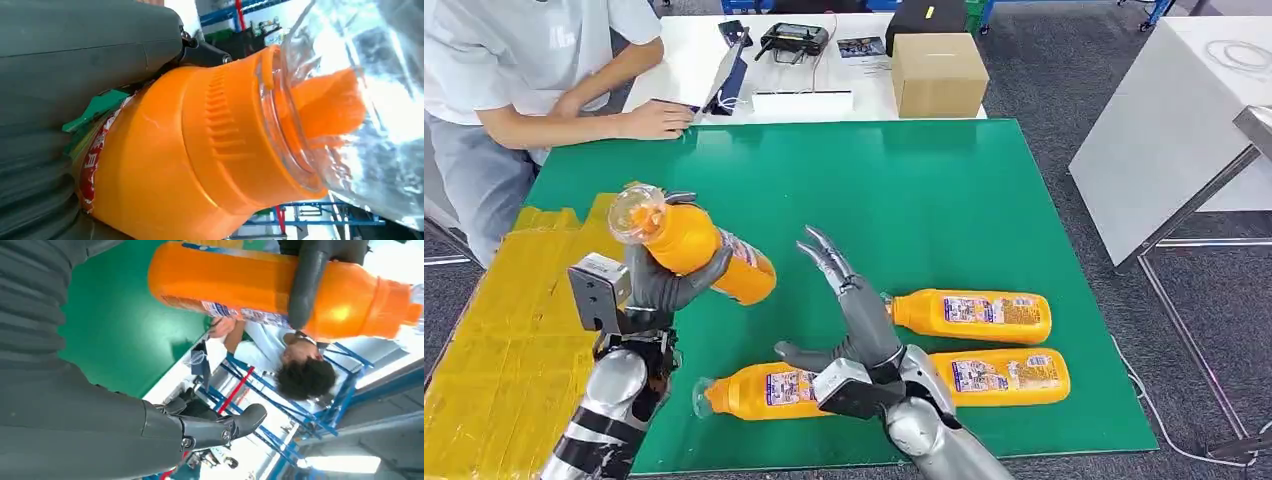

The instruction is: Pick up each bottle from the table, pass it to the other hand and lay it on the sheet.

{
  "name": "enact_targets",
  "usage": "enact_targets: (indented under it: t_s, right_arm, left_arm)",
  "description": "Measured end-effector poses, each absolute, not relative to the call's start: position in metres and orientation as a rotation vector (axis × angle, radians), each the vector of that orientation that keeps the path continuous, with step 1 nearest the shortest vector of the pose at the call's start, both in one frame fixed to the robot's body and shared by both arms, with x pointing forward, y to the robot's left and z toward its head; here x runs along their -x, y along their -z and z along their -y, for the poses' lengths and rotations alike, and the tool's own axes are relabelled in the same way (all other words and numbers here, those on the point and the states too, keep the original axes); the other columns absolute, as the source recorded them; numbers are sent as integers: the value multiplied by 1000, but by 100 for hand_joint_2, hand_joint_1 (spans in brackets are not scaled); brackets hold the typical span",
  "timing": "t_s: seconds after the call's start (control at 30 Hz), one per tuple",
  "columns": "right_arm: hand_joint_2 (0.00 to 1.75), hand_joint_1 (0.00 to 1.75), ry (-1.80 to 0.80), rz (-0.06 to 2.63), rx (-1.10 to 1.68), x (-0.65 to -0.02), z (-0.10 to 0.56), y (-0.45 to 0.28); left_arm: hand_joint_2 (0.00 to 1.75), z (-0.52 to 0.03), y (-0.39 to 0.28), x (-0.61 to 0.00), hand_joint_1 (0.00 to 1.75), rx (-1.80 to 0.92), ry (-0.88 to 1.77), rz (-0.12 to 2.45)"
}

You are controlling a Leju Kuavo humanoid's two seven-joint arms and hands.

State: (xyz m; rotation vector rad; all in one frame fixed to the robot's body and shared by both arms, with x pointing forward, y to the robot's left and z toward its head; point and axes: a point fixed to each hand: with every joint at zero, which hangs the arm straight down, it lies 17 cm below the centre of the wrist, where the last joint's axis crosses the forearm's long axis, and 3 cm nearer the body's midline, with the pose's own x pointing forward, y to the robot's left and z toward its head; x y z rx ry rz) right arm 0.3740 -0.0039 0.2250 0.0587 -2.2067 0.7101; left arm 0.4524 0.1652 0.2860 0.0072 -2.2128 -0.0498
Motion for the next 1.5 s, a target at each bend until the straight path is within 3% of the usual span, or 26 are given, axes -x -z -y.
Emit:
enact_targets:
  t_s: [0.1, 0.23, 0.33, 0.4, 0.5, 0.93, 1.3, 1.33, 1.37, 1.5]
  right_arm:
    - [175, 0, -679, 2250, -44, -370, 11, -236]
    - [175, 0, -596, 2342, 19, -363, 30, -263]
    - [175, 0, -515, 2453, 175, -357, 52, -290]
    - [175, 0, -470, 2494, 246, -354, 63, -302]
    - [175, 0, -388, 2532, 268, -348, 76, -315]
    - [175, 0, -293, 2587, 300, -339, 92, -334]
    - [175, 0, -322, 2558, 310, -343, 89, -331]
    - [175, 0, -330, 2556, 309, -344, 88, -331]
    - [175, 0, -335, 2556, 309, -344, 87, -331]
    - [175, 0, -349, 2545, 303, -346, 85, -328]
  left_arm:
    - [175, -180, -297, -449, 175, -361, 154, 2292]
    - [175, -184, -315, -444, 175, -1137, 568, 2319]
    - [175, -176, -306, -450, 175, -1608, 960, 2180]
    - [175, -193, -294, -463, 175, -1733, 1016, 2048]
    - [175, -220, -276, -483, 175, -1741, 998, 1928]
    - [175, -272, -138, -527, 175, -1614, 1379, 1552]
    - [175, -316, -65, -543, 175, -1429, 1355, 1241]
    - [175, -318, -64, -545, 138, -1407, 1334, 1231]
    - [175, -321, -64, -547, 0, -1396, 1319, 1223]
    - [175, -324, -63, -548, 0, -1374, 1261, 1226]
